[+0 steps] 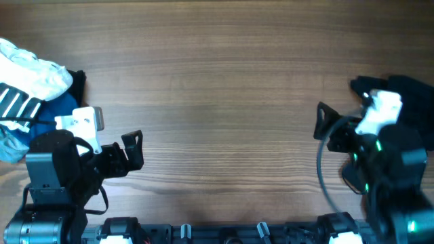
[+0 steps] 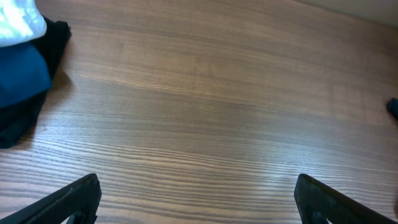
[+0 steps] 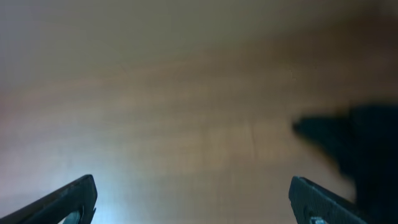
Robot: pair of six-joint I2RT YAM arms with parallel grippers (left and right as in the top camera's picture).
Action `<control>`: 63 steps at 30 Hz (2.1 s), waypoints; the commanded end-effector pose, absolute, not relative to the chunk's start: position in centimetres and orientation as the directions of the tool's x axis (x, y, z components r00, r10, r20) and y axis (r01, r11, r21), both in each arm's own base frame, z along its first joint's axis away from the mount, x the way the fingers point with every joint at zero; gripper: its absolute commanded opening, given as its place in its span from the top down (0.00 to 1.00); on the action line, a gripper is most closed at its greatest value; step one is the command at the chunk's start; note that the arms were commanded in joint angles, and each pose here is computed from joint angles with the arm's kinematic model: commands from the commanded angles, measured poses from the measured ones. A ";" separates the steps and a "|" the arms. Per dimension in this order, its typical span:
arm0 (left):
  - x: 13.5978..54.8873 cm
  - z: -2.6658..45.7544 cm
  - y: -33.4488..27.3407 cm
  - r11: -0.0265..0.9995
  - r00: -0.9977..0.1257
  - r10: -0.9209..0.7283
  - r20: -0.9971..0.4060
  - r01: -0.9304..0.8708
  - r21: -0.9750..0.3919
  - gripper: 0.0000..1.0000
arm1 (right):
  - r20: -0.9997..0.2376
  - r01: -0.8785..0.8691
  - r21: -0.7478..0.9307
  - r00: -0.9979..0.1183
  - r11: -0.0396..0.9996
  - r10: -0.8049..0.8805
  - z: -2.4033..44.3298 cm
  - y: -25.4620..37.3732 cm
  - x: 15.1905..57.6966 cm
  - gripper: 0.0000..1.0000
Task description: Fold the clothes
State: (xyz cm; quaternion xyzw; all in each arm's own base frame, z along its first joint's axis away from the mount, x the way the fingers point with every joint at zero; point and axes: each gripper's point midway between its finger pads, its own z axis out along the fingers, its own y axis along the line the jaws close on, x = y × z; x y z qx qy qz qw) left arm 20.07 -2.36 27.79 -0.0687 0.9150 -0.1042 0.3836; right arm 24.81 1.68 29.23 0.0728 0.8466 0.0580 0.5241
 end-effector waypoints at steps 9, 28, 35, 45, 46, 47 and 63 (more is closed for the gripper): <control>20.1 27.4 -2.4 0.969 -0.703 -0.206 -0.681 -0.050 -0.242 0.00 | -0.997 -0.072 0.075 -0.012 0.995 0.075 25.3 1.7 22.2 0.01; 20.1 27.4 -2.4 0.969 -0.703 -0.206 -0.681 -0.050 -0.242 0.00 | -0.999 -0.221 0.026 0.012 0.975 0.030 18.0 4.4 24.2 0.00; 20.1 27.4 -2.4 0.969 -0.703 -0.206 -0.681 -0.050 -0.242 0.00 | -0.998 -0.145 -0.068 0.013 0.987 -0.067 17.6 2.8 24.5 0.00; 20.1 27.4 -2.4 0.969 -0.703 -0.206 -0.681 -0.050 -0.242 0.00 | -0.999 -0.150 -0.046 0.014 0.988 -0.045 17.7 2.9 24.5 0.00; 20.1 27.4 -2.4 0.969 -0.703 -0.206 -0.681 -0.050 -0.242 0.00 | -0.999 -0.150 -0.046 0.014 0.988 -0.045 17.7 2.9 24.5 0.00; 20.1 27.4 -2.4 0.969 -0.703 -0.206 -0.681 -0.050 -0.242 0.00 | -0.999 -0.150 -0.046 0.014 0.988 -0.045 17.7 2.9 24.5 0.00; 19.5 27.4 -2.3 0.971 -0.698 -0.200 -0.688 -0.048 -0.233 0.00 | -0.999 -0.150 -0.047 0.014 0.988 -0.045 17.7 2.9 24.5 0.00</control>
